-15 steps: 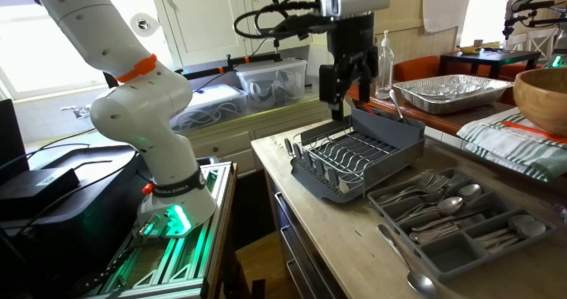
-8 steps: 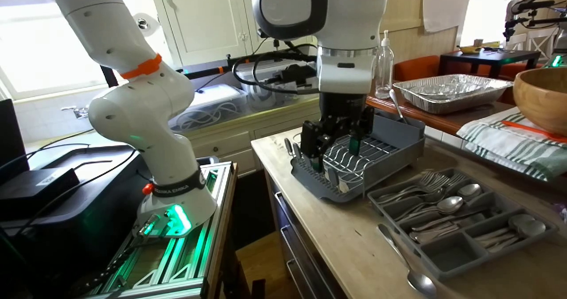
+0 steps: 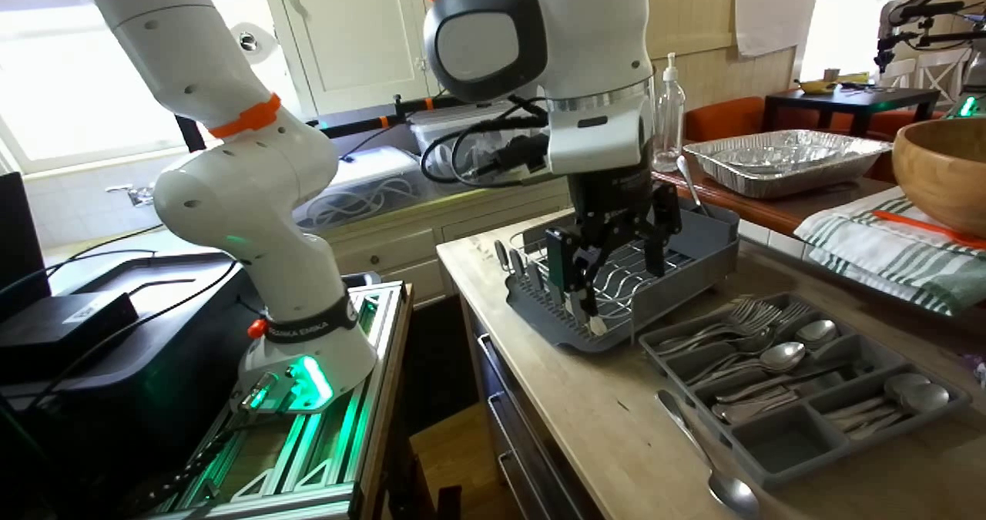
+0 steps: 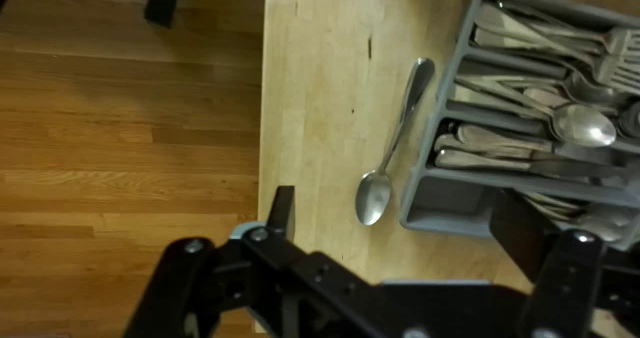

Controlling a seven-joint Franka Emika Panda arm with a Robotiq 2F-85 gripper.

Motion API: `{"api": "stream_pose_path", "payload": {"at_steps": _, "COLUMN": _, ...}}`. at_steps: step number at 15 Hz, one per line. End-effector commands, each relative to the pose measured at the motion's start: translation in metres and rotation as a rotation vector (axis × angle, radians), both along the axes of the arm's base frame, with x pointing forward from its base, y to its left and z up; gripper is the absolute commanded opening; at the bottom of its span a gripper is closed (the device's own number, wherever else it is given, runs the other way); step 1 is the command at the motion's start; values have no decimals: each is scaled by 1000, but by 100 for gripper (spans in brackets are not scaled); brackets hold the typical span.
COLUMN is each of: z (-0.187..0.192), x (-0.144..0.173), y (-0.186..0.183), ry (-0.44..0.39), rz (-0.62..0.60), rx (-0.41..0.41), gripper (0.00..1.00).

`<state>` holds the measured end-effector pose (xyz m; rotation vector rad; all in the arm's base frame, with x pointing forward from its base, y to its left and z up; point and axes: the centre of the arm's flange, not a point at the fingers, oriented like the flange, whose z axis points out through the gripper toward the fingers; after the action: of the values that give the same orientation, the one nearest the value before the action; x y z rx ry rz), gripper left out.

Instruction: Put the spoon and knife on the cutlery holder

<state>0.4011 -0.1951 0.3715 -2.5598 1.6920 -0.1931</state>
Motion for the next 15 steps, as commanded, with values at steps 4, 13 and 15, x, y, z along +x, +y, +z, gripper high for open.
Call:
{"api": "stream_pose_path", "payload": {"at_steps": 4, "z": -85, "x": -28, "y": -7, "ry": -179, "rz": -202, "rx": -43, "gripper": 100}}
{"api": "stream_pose_path", "payload": {"at_steps": 13, "z": -111, "x": -34, "y": -13, "ry": -171, "rz": -242, "rx": -64, "gripper": 100}}
{"api": "stream_pose_path", "payload": {"at_steps": 15, "z": -121, "x": -32, "y": -18, "ry": -181, "rz": -272, "rx": -59, "gripper": 100}}
